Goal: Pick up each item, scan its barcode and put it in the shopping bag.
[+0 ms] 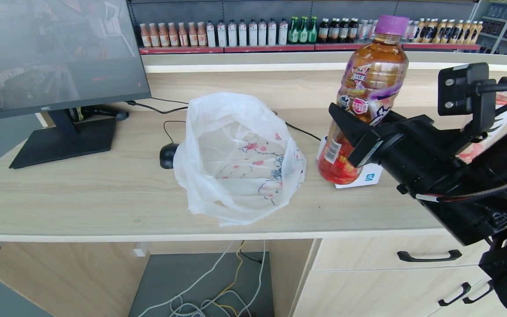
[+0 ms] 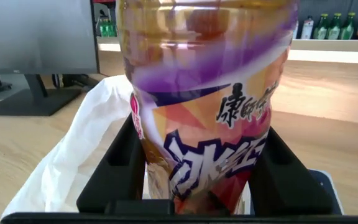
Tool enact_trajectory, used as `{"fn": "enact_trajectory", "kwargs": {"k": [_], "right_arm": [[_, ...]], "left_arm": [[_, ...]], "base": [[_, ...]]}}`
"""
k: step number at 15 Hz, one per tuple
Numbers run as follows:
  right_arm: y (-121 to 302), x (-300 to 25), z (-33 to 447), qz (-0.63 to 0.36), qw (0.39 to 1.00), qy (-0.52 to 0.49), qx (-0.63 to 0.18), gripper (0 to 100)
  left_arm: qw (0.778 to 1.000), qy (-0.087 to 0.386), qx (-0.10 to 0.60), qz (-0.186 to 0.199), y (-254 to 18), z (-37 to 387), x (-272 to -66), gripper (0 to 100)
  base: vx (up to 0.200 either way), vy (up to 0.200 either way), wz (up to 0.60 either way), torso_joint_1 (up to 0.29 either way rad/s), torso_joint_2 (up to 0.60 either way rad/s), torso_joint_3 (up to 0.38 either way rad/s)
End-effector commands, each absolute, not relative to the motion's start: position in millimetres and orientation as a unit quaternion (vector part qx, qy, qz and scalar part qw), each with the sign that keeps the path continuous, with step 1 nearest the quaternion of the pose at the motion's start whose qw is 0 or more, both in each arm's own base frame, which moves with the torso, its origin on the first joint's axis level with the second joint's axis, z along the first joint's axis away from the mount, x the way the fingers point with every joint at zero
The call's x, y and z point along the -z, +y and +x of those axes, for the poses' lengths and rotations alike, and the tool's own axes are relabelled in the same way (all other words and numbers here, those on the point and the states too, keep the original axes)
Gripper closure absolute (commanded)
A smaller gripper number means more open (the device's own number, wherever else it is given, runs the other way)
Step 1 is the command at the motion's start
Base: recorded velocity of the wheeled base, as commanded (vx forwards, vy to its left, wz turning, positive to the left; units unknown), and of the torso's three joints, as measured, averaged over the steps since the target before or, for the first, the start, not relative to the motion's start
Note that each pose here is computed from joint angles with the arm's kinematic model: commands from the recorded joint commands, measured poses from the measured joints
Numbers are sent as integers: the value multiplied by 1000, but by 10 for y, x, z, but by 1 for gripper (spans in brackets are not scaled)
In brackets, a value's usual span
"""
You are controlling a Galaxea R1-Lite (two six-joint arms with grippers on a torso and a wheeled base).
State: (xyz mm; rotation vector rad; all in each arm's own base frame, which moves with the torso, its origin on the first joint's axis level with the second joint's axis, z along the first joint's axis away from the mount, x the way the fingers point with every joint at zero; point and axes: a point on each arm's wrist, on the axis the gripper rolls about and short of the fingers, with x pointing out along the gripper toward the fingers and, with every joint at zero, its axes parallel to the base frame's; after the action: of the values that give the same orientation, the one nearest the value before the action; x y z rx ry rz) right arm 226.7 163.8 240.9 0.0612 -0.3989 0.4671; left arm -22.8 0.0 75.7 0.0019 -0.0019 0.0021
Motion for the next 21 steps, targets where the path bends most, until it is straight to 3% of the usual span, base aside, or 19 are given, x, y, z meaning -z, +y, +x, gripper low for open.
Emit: {"fn": "enact_trajectory", "kwargs": {"k": [1, 10, 21], "right_arm": [[1649, -2406, 2263, 31, 952, -198, -231, 100], [1760, -2634, 2397, 35, 940, -259, -221, 100], [2122, -2687, 2897, 42, 930, -297, -211, 100]], "left_arm": [[1000, -2, -2, 2, 0, -228, -758, 0], [1000, -2, -2, 3, 0, -228, -758, 0], [1000, -2, -2, 2, 0, -228, -758, 0]], "base": [[0, 200, 0, -2, 2, 2], [0, 200, 0, 1, 3, 3], [0, 0, 0, 0, 0, 0]]}}
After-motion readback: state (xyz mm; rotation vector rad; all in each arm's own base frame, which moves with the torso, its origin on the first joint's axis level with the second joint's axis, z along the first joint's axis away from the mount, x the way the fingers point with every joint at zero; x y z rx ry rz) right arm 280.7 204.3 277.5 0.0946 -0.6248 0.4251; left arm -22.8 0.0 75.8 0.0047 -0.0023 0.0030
